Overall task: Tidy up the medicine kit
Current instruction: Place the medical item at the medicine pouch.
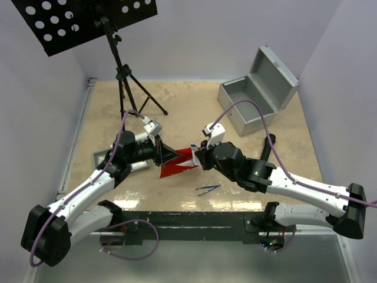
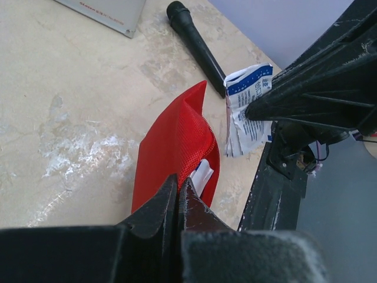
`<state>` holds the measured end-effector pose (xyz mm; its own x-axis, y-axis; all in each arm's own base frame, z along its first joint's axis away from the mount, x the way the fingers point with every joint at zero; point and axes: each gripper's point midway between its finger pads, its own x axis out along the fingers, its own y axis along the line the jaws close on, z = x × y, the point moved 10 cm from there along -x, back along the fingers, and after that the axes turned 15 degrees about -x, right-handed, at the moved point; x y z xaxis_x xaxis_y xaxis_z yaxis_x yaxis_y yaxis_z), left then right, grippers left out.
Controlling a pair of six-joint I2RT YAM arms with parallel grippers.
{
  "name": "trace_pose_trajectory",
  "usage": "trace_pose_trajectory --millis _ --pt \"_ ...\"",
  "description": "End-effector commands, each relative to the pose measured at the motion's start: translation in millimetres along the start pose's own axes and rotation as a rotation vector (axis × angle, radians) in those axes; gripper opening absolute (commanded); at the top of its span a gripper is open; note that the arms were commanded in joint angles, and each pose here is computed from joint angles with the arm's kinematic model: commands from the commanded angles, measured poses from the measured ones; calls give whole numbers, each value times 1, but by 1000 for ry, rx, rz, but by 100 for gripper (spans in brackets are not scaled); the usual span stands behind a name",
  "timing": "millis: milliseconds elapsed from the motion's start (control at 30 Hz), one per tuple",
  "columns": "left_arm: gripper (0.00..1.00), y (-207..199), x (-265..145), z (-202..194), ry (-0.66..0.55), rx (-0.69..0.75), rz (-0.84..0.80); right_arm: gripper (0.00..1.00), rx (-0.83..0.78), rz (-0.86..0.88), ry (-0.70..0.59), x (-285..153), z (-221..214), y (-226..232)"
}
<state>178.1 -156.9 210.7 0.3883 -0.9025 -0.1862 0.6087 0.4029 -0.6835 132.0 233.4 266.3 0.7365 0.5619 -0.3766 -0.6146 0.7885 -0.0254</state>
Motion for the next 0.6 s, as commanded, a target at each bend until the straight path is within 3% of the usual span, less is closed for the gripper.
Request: trace_pose_trajectory --millis 0,567 --pt "0 -19 0 21 -37 102 -100 0 -40 -24 -129 -8 11 -8" --pt "0 -43 5 43 -21 101 -278 0 -224 112 -104 2 6 2"
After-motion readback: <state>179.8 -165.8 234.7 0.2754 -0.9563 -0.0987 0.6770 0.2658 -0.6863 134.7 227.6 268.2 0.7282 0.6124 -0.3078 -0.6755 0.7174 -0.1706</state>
